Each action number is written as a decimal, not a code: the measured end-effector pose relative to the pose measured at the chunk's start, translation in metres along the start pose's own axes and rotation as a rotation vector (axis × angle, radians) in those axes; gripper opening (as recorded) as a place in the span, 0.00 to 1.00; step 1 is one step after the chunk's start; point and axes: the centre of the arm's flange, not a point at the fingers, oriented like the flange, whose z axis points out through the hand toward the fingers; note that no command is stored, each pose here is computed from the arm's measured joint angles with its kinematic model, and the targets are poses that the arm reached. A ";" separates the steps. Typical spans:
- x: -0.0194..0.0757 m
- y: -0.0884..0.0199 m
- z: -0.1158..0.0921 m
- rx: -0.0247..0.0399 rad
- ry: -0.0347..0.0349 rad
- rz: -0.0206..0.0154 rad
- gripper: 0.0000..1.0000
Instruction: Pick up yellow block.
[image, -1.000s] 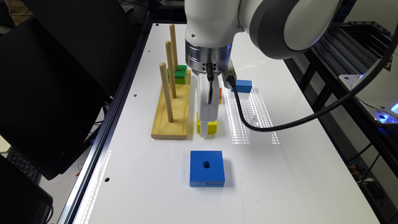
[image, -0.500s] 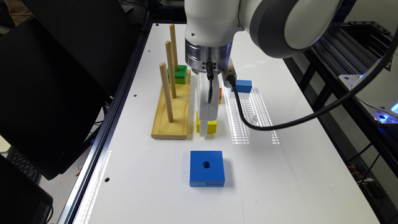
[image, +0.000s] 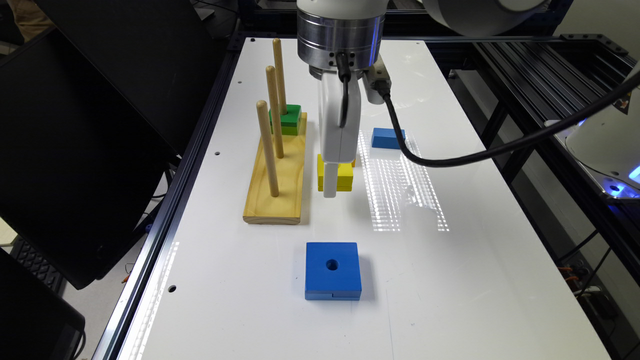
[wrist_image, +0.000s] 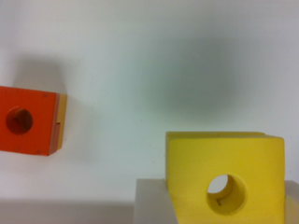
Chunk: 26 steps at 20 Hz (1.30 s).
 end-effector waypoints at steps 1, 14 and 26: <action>0.0000 0.000 0.000 0.0000 -0.0001 0.0001 0.00; -0.0048 0.000 -0.051 -0.0025 0.0088 0.0046 0.00; -0.0068 -0.001 -0.089 0.0024 0.0193 0.0068 0.00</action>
